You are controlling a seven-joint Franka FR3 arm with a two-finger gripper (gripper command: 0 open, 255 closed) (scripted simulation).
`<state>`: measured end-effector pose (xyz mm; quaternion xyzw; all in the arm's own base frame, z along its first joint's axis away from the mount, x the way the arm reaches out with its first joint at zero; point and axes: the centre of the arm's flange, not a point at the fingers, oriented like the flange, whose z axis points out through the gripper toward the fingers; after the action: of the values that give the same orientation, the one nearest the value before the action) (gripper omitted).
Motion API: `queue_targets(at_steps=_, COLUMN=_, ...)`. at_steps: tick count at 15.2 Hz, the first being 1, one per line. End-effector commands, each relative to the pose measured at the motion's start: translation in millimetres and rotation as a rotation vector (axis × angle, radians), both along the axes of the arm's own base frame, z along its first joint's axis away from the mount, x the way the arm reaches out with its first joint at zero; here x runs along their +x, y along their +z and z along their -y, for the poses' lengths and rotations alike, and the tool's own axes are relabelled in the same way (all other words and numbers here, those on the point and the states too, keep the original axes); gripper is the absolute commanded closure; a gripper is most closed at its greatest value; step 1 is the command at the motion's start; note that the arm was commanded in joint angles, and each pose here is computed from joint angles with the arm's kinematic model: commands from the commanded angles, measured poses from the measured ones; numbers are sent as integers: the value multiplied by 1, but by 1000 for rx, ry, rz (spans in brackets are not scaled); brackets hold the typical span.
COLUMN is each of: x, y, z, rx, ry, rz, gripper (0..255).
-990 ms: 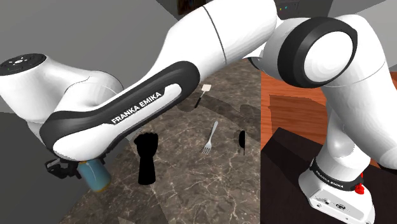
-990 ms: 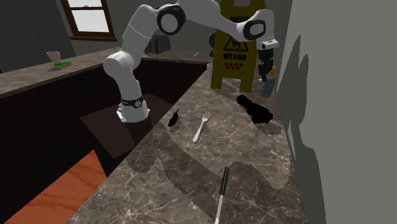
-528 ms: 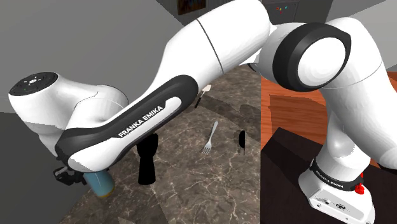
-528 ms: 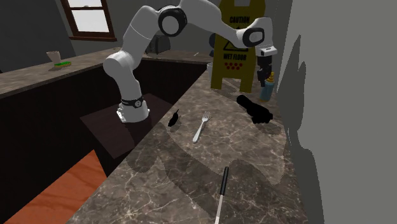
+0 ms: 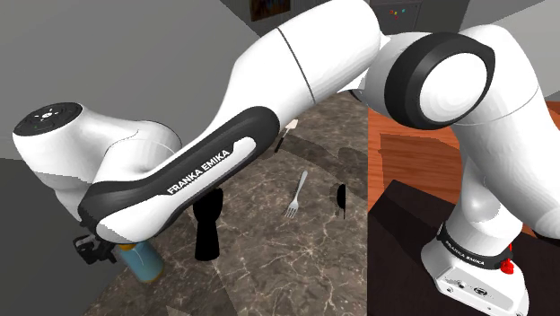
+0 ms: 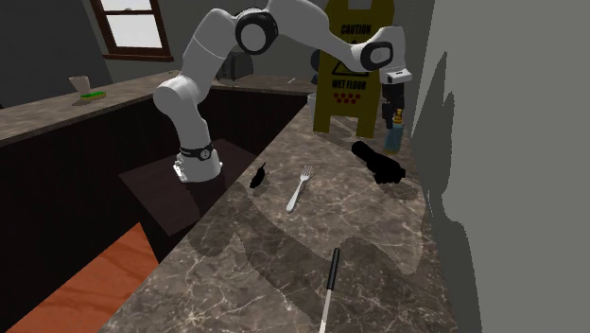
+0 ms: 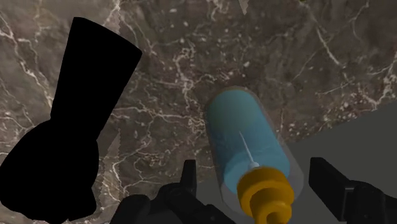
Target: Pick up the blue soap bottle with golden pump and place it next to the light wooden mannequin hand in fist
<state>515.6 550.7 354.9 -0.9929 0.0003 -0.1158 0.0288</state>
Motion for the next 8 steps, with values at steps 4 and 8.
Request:
queue_targets(at_steps=4, x=0, y=0, z=0, rx=0, ry=0, rz=0, gripper=0)
queue_targets(at_steps=8, x=-12, y=49, z=3, rx=0, ry=0, rz=0, gripper=0)
